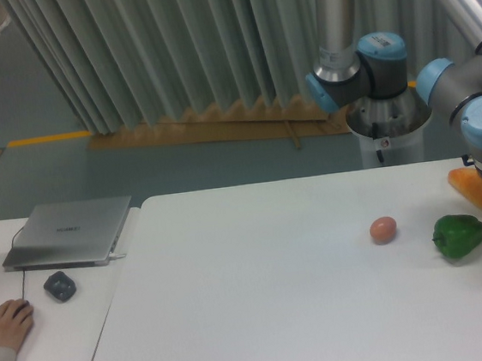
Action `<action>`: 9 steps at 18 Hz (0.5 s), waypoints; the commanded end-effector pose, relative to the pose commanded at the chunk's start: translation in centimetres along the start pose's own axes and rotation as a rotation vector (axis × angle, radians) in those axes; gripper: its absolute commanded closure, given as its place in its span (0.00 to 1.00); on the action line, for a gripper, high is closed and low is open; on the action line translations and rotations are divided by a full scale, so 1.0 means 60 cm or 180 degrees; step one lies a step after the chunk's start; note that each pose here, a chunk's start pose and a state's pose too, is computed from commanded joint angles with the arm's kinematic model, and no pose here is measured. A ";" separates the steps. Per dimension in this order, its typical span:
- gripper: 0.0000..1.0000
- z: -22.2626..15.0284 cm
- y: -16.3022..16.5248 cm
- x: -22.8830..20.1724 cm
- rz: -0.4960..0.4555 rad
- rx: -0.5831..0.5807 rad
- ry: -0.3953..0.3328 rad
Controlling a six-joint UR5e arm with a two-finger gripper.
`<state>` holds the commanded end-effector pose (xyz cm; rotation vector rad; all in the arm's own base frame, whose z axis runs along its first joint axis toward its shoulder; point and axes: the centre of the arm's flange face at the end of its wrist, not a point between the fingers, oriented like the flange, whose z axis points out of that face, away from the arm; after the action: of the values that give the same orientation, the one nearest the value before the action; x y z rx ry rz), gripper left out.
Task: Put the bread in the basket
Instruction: 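Lower the open gripper down onto the orange bread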
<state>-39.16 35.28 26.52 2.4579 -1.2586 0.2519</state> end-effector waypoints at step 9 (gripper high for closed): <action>0.00 0.007 0.002 -0.004 0.0696 0.0140 -0.0055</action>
<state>-39.39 35.26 26.10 2.3623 -1.5466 0.3191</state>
